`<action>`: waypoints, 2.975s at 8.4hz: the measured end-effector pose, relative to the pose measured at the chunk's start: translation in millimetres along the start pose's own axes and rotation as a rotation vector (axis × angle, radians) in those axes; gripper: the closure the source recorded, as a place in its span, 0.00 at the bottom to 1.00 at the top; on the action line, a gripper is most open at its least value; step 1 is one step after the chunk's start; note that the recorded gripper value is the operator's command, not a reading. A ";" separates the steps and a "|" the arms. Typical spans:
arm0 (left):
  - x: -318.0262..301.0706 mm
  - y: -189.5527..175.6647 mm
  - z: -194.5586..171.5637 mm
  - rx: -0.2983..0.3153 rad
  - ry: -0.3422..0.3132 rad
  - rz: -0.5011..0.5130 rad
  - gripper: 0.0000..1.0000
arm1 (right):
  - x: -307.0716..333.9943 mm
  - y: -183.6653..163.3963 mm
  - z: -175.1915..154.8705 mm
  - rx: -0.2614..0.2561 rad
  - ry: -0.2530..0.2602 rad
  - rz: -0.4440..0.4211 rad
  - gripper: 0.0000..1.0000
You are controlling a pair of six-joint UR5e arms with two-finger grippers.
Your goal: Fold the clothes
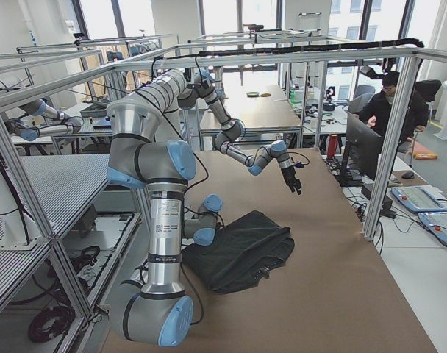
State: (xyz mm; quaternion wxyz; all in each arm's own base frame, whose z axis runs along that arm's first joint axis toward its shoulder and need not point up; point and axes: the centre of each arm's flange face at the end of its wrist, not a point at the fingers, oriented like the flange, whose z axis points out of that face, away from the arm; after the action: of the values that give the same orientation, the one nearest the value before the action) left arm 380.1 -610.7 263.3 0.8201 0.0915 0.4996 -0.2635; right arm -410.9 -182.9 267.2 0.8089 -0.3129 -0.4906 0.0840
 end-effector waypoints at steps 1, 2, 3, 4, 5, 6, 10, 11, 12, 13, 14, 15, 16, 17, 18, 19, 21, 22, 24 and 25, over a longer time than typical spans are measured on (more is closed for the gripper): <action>-3.1 11.3 -6.0 -0.009 0.012 -0.008 0.23 | -3.3 -12.1 -13.2 0.031 -0.023 0.013 0.05; -15.1 31.3 -10.5 -0.028 0.018 -0.010 0.23 | -6.5 -27.9 -27.6 0.069 -0.048 0.032 0.05; -35.4 56.9 -12.5 -0.053 0.012 -0.012 0.23 | -10.2 -47.7 -39.7 0.116 -0.071 0.053 0.05; -59.5 86.4 -14.5 -0.085 0.000 -0.018 0.24 | -15.5 -66.3 -51.9 0.177 -0.102 0.066 0.05; -76.9 116.6 -17.4 -0.106 -0.008 -0.024 0.24 | -19.9 -79.2 -60.8 0.245 -0.133 0.070 0.05; -90.3 149.7 -16.1 -0.112 -0.018 -0.025 0.24 | -23.2 -89.3 -66.5 0.319 -0.159 0.062 0.05; -106.5 214.8 21.5 -0.123 -0.070 0.009 0.25 | -25.5 -109.8 -79.1 0.470 -0.196 0.030 0.05; -105.9 216.6 25.9 -0.123 -0.073 0.009 0.31 | -25.5 -114.4 -85.7 0.488 -0.203 0.034 0.05; -105.6 216.8 27.4 -0.123 -0.074 0.009 0.42 | -25.2 -118.1 -90.4 0.501 -0.203 0.037 0.05; -106.1 217.1 28.7 -0.123 -0.076 0.010 0.45 | -25.0 -121.9 -95.1 0.515 -0.195 0.036 0.05; -106.8 217.3 29.9 -0.123 -0.078 0.010 0.49 | -24.6 -124.4 -99.6 0.528 -0.188 0.029 0.05; -109.2 217.0 31.9 -0.122 -0.084 0.011 0.58 | -24.9 -125.9 -104.5 0.537 -0.187 0.025 0.05; -112.3 216.7 33.6 -0.121 -0.090 0.011 0.80 | -25.6 -125.8 -108.1 0.542 -0.190 0.022 0.05; -114.5 216.4 34.6 -0.121 -0.095 0.009 1.00 | -26.3 -124.0 -111.0 0.544 -0.195 0.017 0.05; -115.7 216.0 34.9 -0.121 -0.097 0.008 1.00 | -26.6 -122.9 -113.1 0.545 -0.198 0.014 0.05; -115.8 215.8 34.7 -0.123 -0.097 0.009 1.00 | -26.8 -123.3 -115.9 0.549 -0.201 0.015 0.05; -113.9 210.7 30.4 -0.140 -0.093 0.016 1.00 | -27.3 -123.7 -119.3 0.553 -0.206 0.016 0.05; -113.7 198.1 26.3 -0.150 -0.090 0.031 1.00 | -27.3 -123.7 -119.8 0.554 -0.207 0.016 0.05; -117.6 146.0 14.5 -0.161 -0.086 0.088 1.00 | -27.2 -124.1 -120.6 0.556 -0.208 0.016 0.05; -115.6 112.5 12.4 -0.154 -0.086 0.105 1.00 | -27.2 -124.5 -121.5 0.558 -0.209 0.017 0.05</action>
State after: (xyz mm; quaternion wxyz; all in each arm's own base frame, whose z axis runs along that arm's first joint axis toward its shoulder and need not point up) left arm 406.7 -481.4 356.9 0.8580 0.0430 0.4774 -0.1849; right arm -343.1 -344.7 281.2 0.8081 -0.0722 -0.5265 0.2542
